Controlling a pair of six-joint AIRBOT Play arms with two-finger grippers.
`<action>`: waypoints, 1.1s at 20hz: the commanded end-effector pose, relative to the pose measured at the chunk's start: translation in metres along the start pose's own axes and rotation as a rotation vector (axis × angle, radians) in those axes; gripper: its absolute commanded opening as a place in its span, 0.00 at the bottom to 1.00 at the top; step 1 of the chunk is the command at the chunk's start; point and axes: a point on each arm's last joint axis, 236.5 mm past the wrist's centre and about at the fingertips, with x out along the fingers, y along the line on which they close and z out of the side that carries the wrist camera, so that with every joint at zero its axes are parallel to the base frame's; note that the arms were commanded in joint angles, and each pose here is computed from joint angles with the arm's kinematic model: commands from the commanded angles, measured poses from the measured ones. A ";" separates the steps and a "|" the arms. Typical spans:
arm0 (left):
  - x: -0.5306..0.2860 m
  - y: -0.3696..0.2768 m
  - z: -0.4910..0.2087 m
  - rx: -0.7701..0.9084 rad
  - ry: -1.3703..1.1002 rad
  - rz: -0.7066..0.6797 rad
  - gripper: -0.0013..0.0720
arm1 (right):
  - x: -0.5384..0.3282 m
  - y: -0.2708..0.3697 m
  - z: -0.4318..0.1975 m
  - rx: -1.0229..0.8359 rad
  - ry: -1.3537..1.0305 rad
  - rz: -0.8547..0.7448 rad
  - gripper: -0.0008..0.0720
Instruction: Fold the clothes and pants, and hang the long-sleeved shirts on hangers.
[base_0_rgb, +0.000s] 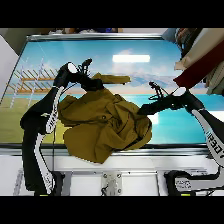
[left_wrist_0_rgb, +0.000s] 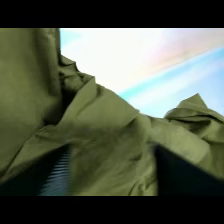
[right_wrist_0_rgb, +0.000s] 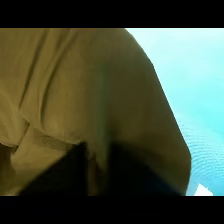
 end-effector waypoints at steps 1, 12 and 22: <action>0.006 -0.003 0.001 0.000 0.003 -0.006 0.03 | 0.004 0.005 0.001 -0.029 0.003 0.002 0.04; -0.428 -0.214 0.041 0.379 -0.897 -0.006 0.04 | -0.344 0.233 0.096 -0.649 -0.873 -0.269 0.03; -0.583 -0.275 -0.064 0.494 -1.244 0.127 0.04 | -0.459 0.329 0.040 -0.638 -1.306 -0.242 0.03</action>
